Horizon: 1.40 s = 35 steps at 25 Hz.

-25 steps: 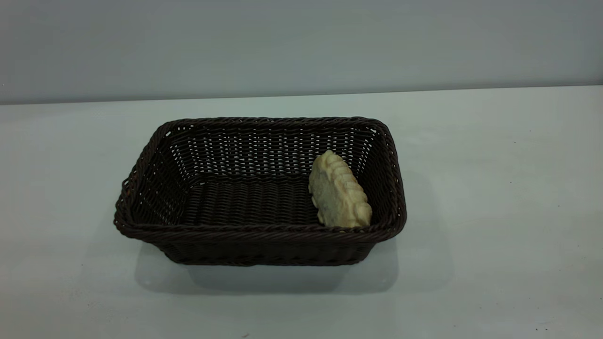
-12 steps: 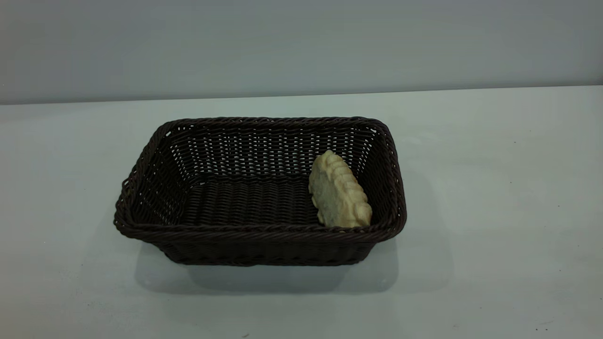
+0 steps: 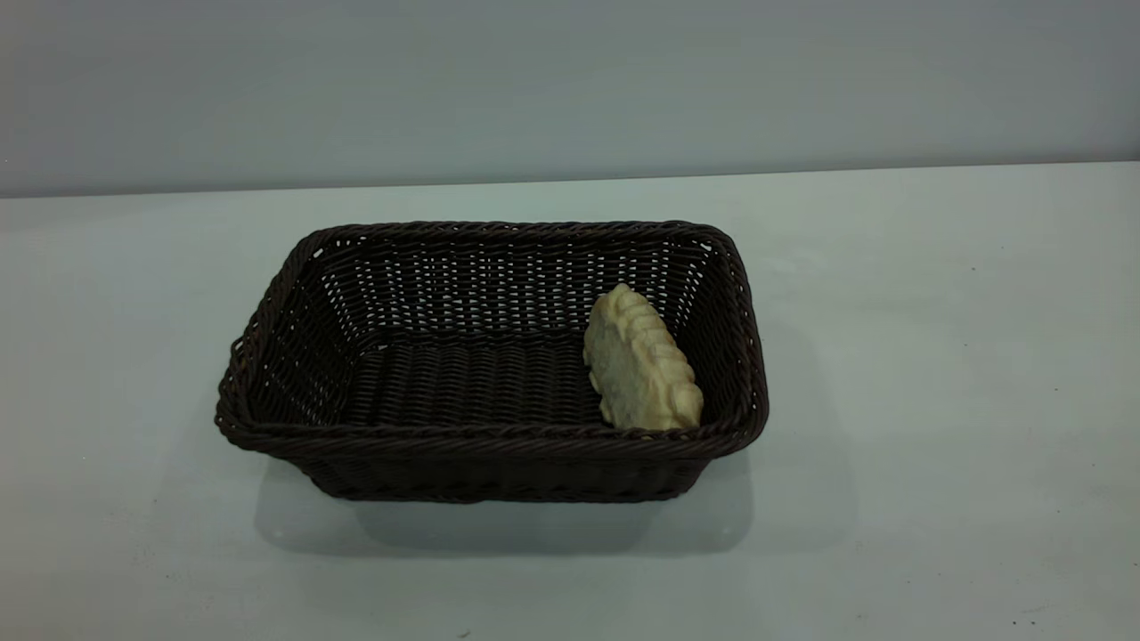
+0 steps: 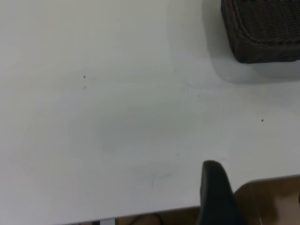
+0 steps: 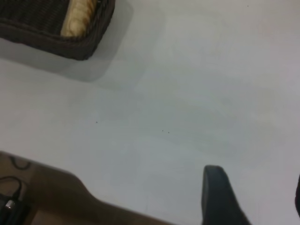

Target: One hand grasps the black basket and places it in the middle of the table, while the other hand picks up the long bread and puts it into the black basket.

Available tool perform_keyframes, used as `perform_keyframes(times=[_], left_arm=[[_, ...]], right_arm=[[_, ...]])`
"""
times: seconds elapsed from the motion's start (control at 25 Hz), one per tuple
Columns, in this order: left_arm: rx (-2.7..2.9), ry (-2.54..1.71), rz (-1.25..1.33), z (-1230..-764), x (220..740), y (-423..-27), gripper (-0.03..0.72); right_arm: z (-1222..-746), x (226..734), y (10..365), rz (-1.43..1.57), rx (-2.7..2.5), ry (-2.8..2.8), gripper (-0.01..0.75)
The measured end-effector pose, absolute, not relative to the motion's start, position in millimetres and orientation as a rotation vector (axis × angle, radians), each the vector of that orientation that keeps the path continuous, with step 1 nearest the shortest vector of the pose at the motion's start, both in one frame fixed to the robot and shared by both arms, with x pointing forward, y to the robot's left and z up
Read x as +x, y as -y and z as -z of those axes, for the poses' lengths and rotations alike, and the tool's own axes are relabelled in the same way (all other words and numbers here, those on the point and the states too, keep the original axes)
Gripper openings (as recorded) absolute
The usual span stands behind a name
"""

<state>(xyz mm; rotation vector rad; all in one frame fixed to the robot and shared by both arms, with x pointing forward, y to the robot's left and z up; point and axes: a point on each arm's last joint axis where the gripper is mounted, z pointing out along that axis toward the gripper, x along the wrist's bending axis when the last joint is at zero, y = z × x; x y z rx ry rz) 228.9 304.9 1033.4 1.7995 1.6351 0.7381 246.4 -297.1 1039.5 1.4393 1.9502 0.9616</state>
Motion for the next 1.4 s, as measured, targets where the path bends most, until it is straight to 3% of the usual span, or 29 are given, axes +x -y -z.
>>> perform_keyframes(times=[0.44,1.04,1.4], left_arm=[[1.798,-1.634,-0.74,-1033.4,228.7,-305.0,0.487],[1.694,-1.691,-0.819,-1033.0,221.6,-304.2,0.487],[1.694,-1.691,-0.819,-1033.0,221.5,-304.2,0.487]], right_arm=[[-1039.5,246.4,297.1,-0.962,1.44,-1.949,0.338],[-1039.5,246.8,299.6,-0.8,1.713,-1.614,0.24],[-1039.5,246.8,299.6,-0.801,1.712,-1.615,0.237]])
